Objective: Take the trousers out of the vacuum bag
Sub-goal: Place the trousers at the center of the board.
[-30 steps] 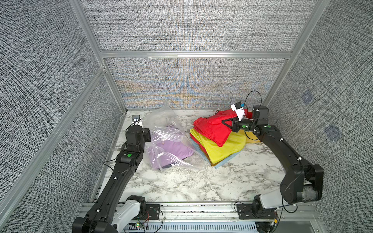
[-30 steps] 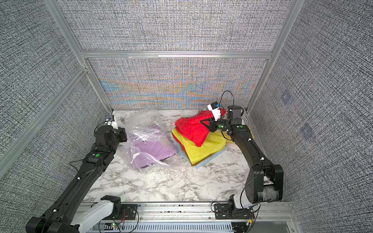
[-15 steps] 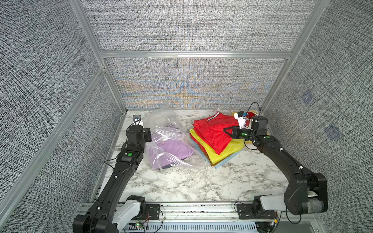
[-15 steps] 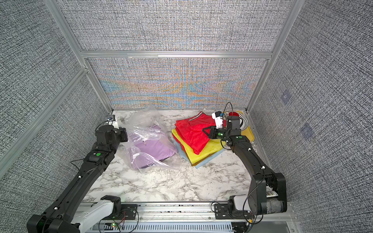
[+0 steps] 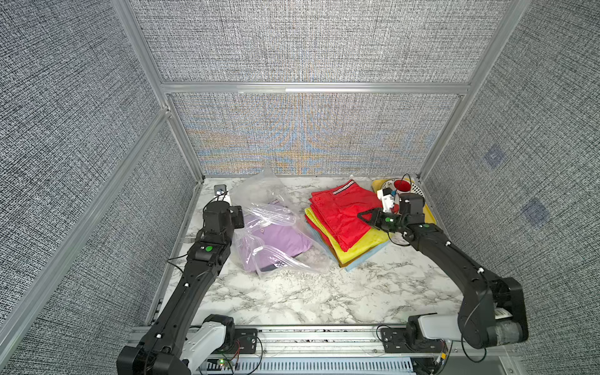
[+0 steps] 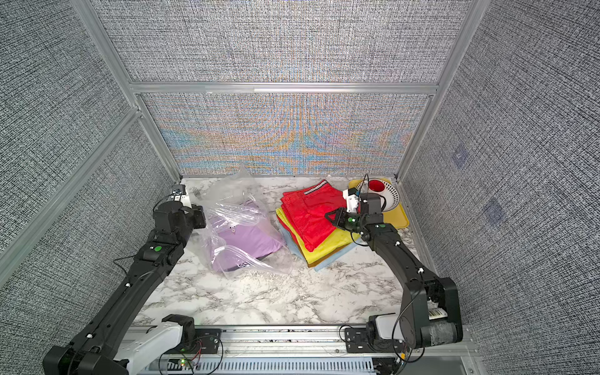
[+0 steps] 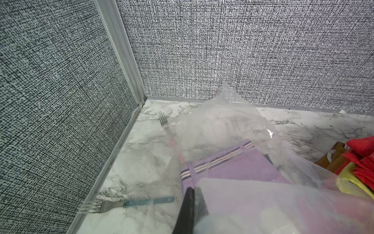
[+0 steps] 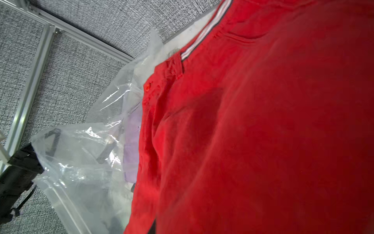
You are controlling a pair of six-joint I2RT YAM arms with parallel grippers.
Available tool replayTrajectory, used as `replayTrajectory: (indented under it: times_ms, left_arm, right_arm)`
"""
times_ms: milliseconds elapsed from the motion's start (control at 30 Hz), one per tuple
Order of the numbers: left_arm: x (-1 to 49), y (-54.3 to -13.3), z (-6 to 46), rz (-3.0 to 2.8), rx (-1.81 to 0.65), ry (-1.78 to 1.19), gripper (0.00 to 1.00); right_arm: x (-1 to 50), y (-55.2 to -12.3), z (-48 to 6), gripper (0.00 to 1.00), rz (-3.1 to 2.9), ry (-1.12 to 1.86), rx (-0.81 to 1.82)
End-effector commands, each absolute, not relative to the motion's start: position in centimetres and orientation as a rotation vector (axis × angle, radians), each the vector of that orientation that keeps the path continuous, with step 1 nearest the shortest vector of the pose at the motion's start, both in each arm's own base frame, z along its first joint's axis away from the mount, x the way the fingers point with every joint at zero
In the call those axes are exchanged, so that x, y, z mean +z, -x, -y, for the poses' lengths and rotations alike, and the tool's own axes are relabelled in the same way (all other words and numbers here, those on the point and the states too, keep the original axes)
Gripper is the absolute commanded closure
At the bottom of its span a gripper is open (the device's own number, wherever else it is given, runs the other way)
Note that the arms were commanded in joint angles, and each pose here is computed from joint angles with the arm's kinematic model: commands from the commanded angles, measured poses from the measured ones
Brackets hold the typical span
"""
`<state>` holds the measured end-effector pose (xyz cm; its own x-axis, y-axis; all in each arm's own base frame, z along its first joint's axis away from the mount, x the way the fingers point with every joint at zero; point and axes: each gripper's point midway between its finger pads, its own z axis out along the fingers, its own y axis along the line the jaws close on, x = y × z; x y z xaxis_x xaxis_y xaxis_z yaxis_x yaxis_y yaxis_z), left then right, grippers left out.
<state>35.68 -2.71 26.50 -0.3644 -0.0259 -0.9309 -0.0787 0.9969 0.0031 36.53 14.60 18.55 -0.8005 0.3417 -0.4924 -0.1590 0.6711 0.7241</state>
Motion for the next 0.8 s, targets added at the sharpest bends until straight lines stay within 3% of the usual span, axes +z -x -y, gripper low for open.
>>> replayTrajectory:
  times_ms: [0, 67, 167, 467, 767]
  left_arm:
    - [27.7, -36.0, 2.8, -1.906, 0.046, 0.072, 1.0]
    - [27.6, -36.1, 2.9, -1.908, 0.038, 0.07, 1.0]
    - [27.6, -36.2, 3.1, -1.911, 0.027, 0.066, 1.0]
    - [28.2, -36.3, 3.4, -1.904, 0.011, 0.057, 1.0]
    - [28.3, -36.2, 3.6, -1.901, -0.003, 0.05, 1.0]
  right_arm:
    - [17.3, -36.1, -14.0, 0.76, -2.284, -0.19, 1.024]
    - [16.3, -35.6, -13.5, 0.58, -2.312, -0.213, 0.983]
    - [16.3, -35.1, -12.6, 0.49, -2.322, -0.221, 0.902]
    - [16.0, -33.3, -7.5, 0.4, -2.317, -0.334, 0.553]
    - [16.4, -34.1, -4.2, 0.36, -2.273, -0.422, 0.448]
